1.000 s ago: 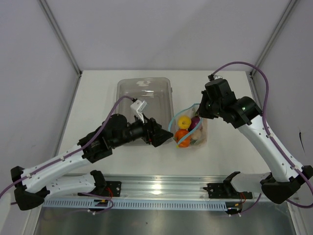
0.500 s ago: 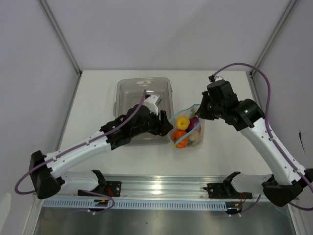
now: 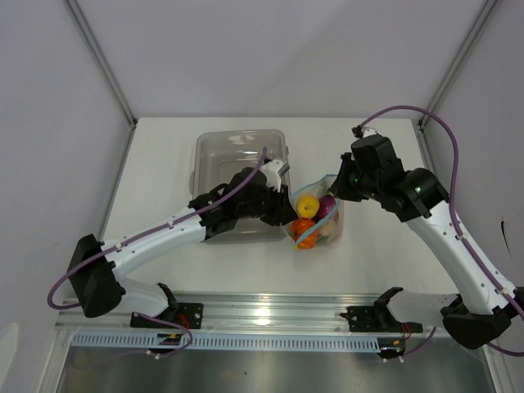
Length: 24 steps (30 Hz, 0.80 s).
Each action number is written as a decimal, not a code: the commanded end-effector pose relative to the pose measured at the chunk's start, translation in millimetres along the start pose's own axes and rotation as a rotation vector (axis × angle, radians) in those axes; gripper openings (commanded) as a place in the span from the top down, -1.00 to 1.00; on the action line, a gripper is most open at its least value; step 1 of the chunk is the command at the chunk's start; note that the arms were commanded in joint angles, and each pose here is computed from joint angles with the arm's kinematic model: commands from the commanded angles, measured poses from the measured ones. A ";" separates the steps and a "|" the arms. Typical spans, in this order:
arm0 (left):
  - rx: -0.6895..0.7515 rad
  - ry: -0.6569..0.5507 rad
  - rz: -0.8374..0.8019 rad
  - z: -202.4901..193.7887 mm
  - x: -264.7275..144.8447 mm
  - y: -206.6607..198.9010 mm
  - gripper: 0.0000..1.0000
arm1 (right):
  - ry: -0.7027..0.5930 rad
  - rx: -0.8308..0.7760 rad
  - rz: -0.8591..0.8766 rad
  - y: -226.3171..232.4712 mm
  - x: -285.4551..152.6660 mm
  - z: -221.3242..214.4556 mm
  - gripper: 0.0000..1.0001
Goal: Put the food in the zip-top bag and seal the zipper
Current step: Adjust the zipper food storage bag at the center of the board.
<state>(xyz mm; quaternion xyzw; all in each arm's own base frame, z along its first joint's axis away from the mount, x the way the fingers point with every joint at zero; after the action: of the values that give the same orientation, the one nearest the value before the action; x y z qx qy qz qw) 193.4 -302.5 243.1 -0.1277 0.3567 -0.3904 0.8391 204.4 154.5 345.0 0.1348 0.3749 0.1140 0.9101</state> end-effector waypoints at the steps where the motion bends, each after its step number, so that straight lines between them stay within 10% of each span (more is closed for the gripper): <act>1: 0.010 -0.023 -0.157 18.7 -3.2 -27.7 0.53 | -0.038 -0.009 0.013 1.2 -3.3 5.0 0.95; 3: 0.007 -0.029 -0.206 19.9 -6.5 -34.1 0.96 | -0.029 -0.015 -0.004 -1.1 -1.6 3.3 0.80; 10: -0.046 -0.023 -0.296 24.5 -13.5 -49.4 0.99 | 0.067 -0.020 -0.011 -8.2 5.4 -20.5 0.13; 24: -0.094 -0.020 -0.311 40.5 -5.9 -61.0 0.99 | 0.159 -0.003 -0.089 -30.1 -25.1 -69.2 0.13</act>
<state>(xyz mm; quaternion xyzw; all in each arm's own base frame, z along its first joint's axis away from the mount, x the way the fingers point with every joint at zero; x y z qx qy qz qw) 182.3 -332.3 276.0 -0.1992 0.3725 -0.4718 0.7739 152.7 136.5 306.4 0.1104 0.4403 0.1080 0.8845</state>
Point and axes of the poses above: each gripper's point midway between its finger pads, its own x axis out along the fingers, its own y axis along the line the jaws close on, z = x × y, the point moved 6 cm from there along -x, back along the fingers, and after that the axes turned 1 degree about -x, right-handed, at the moved point
